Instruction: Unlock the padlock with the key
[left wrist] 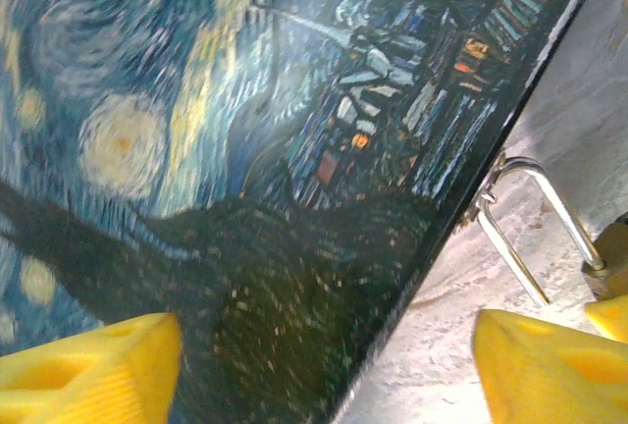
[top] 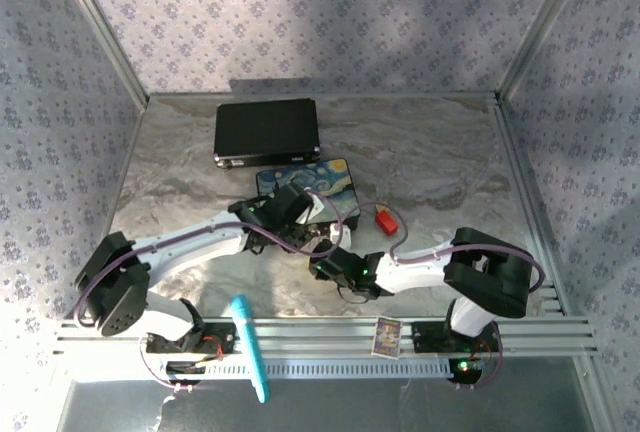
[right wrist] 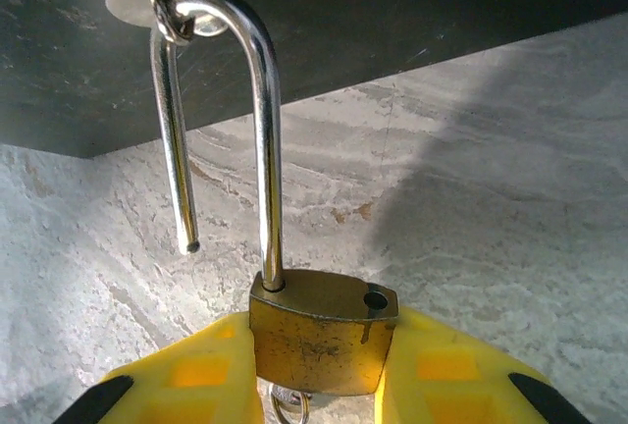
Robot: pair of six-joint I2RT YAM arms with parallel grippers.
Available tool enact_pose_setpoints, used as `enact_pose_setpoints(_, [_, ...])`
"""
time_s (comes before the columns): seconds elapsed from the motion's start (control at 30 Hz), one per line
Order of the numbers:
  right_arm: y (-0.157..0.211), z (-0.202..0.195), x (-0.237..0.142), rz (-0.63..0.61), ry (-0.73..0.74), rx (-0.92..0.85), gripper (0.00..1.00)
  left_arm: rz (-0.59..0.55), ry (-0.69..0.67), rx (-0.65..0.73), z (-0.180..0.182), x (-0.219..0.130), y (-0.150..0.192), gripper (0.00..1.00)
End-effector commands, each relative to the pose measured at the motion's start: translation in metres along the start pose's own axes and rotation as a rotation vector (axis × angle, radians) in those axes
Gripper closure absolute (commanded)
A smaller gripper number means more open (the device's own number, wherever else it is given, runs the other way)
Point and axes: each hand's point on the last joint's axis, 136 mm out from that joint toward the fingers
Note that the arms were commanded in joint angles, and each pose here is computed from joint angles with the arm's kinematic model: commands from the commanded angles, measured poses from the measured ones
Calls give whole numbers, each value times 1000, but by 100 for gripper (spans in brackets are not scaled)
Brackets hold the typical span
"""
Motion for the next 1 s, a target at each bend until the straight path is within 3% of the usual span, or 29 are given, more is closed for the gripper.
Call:
enact_pose_setpoints(0.0, [10,-20,13,-4,37,79,78,23,1,150,1,12,-12,31])
enact_pose_setpoints(0.3, [7,-15,22,-28,-3,138,82,154,35,210,-6,41,23,50])
enact_pose_setpoints(0.6, [-11,-18,25,-132,-61,267,84,255,77,214,-13,57,59,52])
enact_pose_setpoints(0.97, [-43,-23,37,-248,-78,434,84,261,118,240,-26,60,65,52])
Point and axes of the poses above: each hand's point on the last joint's axis, 136 mm out from that joint toward the fingers, its own x axis out along the fingers, its own z axis along the line the jaws close on, y = z × x, and after that the axes turned 10 degrees about -x, right-handed
